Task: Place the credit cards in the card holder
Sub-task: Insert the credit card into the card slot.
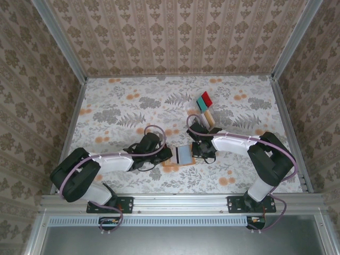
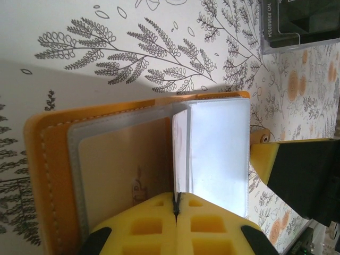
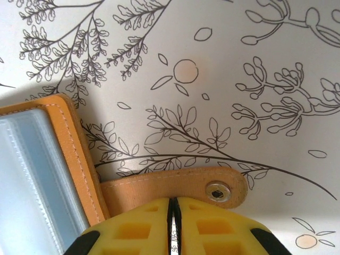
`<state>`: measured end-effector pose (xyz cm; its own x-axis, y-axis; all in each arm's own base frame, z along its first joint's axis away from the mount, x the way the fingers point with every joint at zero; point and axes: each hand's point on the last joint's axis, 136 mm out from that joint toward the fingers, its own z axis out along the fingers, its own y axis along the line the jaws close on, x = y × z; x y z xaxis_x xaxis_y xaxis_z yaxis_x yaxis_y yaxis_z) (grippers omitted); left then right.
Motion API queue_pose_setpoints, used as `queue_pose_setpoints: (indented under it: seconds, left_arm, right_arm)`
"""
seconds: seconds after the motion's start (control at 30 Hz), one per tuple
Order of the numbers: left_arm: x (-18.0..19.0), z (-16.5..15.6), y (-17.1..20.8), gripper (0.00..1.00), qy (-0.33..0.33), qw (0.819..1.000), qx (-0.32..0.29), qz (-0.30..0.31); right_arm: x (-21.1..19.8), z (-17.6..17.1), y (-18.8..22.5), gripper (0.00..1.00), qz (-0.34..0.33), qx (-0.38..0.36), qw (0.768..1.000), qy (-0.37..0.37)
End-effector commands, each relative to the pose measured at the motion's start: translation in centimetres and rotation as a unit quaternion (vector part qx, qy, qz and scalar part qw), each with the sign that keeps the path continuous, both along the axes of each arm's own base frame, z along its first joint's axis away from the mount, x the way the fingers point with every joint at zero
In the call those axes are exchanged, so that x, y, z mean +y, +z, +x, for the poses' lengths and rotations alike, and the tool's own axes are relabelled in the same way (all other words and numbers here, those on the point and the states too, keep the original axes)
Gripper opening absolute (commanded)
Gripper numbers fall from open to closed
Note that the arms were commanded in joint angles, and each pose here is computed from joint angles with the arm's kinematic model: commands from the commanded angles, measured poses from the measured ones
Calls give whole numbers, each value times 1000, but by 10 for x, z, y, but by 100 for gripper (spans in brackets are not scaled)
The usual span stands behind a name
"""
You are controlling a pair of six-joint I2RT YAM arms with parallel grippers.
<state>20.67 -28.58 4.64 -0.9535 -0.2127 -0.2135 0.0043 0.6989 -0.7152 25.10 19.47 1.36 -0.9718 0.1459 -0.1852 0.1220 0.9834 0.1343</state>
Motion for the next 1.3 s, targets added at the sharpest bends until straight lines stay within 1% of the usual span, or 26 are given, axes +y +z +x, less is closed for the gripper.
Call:
queue_pose_setpoints:
  seconds: [0.0,0.1,0.23,0.43,0.53,0.7,0.8,0.87,1.07,1.17,1.27]
  left_arm:
    - [12,-9,-14,0,9,1000,16,25]
    - [7,-9,-16,0,6,999,23,22]
    - [4,-9,-19,0,3,999,26,34]
    - [-8,-8,-20,2,-10,999,33,25]
    - [-8,-8,-21,4,-9,999,33,26]
    - [-3,-10,-21,5,-1,999,31,31]
    - [-3,-10,-21,4,-2,999,31,32]
    - [-2,-9,-21,5,-2,999,30,33]
    - [-5,-7,-16,4,-7,999,24,28]
    - [-6,-7,-15,4,-9,999,21,27]
    - [-7,-7,-14,4,-10,999,21,25]
  right_arm:
    - [-7,-13,-16,13,-6,27,1000,-9]
    - [-6,-13,-17,13,-6,29,1000,-6]
    - [-4,-13,-17,13,1,30,1000,-5]
    - [-3,-13,-18,13,4,30,1000,-4]
    - [-3,-14,-18,13,5,30,1000,-4]
    - [-3,-14,-17,13,5,30,1000,-3]
    - [2,-8,-4,15,16,15,1000,6]
    - [5,-2,11,19,20,0,1000,15]
    - [8,9,48,26,31,-43,998,28]
    - [18,12,60,27,61,-58,996,37]
    - [40,15,65,24,115,-65,990,58]
